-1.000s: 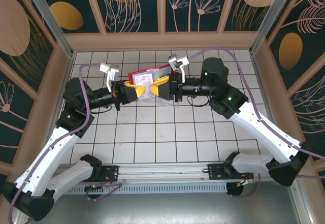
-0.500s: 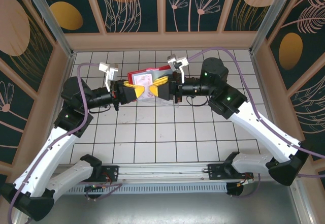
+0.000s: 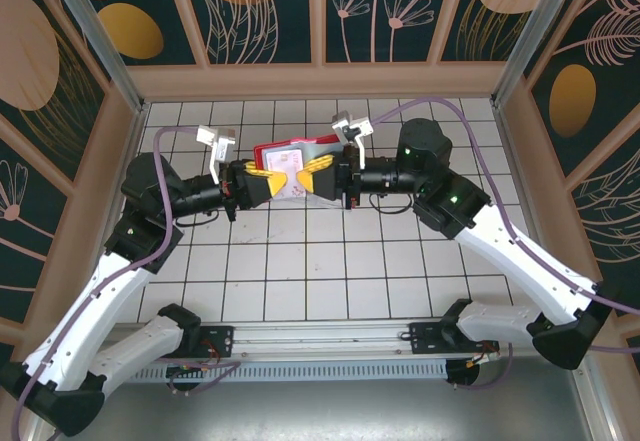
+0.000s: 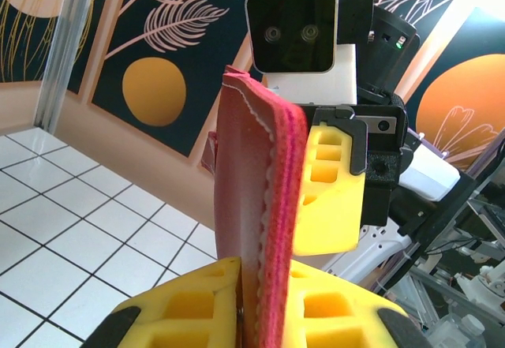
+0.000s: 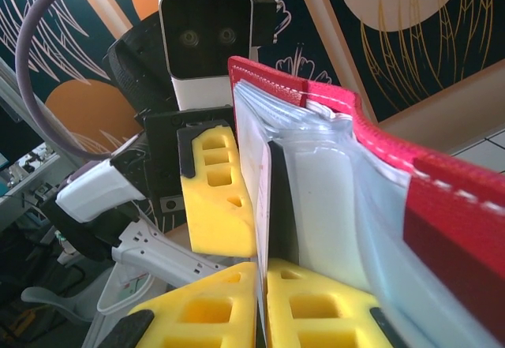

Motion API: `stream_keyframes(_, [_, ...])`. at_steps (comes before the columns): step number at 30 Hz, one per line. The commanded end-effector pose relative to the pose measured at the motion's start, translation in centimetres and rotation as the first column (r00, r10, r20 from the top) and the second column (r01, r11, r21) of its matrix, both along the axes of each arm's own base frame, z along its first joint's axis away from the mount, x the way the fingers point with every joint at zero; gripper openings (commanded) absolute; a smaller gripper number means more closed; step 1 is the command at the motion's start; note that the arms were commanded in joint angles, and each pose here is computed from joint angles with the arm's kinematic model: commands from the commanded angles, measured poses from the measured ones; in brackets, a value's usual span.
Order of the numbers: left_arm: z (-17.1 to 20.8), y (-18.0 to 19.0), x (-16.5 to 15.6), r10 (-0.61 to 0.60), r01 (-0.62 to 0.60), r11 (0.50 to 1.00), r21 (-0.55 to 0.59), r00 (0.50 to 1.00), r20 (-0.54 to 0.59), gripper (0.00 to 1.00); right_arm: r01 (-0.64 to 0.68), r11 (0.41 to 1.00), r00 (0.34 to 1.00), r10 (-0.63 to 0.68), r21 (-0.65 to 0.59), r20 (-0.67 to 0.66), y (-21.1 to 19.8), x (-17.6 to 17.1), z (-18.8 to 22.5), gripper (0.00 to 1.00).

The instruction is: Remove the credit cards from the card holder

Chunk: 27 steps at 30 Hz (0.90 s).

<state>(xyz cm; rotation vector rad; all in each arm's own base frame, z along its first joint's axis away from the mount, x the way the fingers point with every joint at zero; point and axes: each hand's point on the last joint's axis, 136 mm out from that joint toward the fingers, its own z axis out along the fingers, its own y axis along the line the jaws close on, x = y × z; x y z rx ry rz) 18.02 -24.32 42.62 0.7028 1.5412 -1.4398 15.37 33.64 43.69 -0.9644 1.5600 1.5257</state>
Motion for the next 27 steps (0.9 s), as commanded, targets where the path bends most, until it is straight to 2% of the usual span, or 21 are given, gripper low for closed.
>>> stream_keyframes(1, [0.6,0.7,2.0,0.124,-0.123,0.992,-0.011,0.992,0.026,0.13,-0.111,0.994,0.994,0.110,0.026,0.024,-0.4,-3.1,0.8,0.11])
stream_keyframes(7, [1.1,1.2,2.1,0.162,-0.162,0.987,-0.024,0.986,0.041,0.14,-0.092,0.995,0.995,0.091,0.026,0.027,-0.8,-2.9,0.7,0.13])
stream_keyframes(17, [1.3,1.4,2.2,0.172,-0.170,0.985,-0.038,0.984,0.040,0.17,-0.073,0.997,0.997,0.072,0.036,0.031,-1.5,-2.8,0.9,0.06])
stream_keyframes(22, [1.1,1.2,2.2,0.158,-0.156,0.987,-0.045,0.987,0.031,0.16,-0.089,0.995,0.996,0.088,0.044,0.030,-1.5,-3.0,1.0,0.07])
stream_keyframes(27, [1.2,1.2,2.0,0.156,-0.154,0.987,-0.049,0.987,0.038,0.16,-0.074,0.997,0.997,0.073,0.034,0.026,-1.5,-2.8,0.8,0.03])
